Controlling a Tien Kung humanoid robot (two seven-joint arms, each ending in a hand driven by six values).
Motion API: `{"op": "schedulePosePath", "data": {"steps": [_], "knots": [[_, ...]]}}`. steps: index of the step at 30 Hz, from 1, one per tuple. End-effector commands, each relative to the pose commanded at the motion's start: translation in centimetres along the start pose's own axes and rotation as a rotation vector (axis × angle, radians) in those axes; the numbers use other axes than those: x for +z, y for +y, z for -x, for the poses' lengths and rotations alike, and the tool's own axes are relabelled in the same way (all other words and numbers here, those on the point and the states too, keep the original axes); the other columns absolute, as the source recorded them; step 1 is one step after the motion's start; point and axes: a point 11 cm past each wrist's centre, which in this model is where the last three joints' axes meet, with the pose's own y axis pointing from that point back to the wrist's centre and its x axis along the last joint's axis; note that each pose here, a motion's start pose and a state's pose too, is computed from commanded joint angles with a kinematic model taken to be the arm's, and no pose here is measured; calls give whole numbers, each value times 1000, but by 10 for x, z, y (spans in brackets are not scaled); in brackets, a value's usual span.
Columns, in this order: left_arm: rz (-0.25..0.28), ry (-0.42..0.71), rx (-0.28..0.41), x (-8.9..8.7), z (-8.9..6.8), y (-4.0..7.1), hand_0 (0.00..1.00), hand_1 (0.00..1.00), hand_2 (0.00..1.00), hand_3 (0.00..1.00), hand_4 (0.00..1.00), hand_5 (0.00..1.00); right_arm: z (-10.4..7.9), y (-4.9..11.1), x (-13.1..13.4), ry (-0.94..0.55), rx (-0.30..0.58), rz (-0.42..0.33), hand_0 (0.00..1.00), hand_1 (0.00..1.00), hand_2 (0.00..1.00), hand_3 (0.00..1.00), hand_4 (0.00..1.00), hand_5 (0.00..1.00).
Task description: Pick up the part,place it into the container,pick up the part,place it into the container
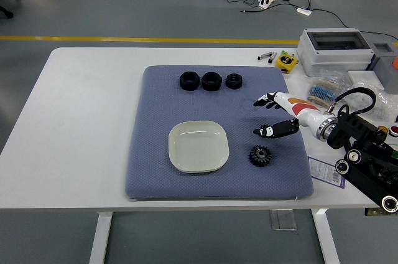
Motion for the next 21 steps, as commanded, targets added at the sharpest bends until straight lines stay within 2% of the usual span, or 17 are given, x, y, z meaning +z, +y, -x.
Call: {"op": "schedulePosePath", "data": {"steps": [15,21], "knots": [[-3,1,1,-1,0,0,710,624,640,567,619,704,21,-9,5,6,-69,78,741,728,743,731,913,327],[-5,-2,2,-2,-1,0,710,623,641,567,619,704,25,-11,13,2,-60,111,720,719,734,729,911,331]]}}
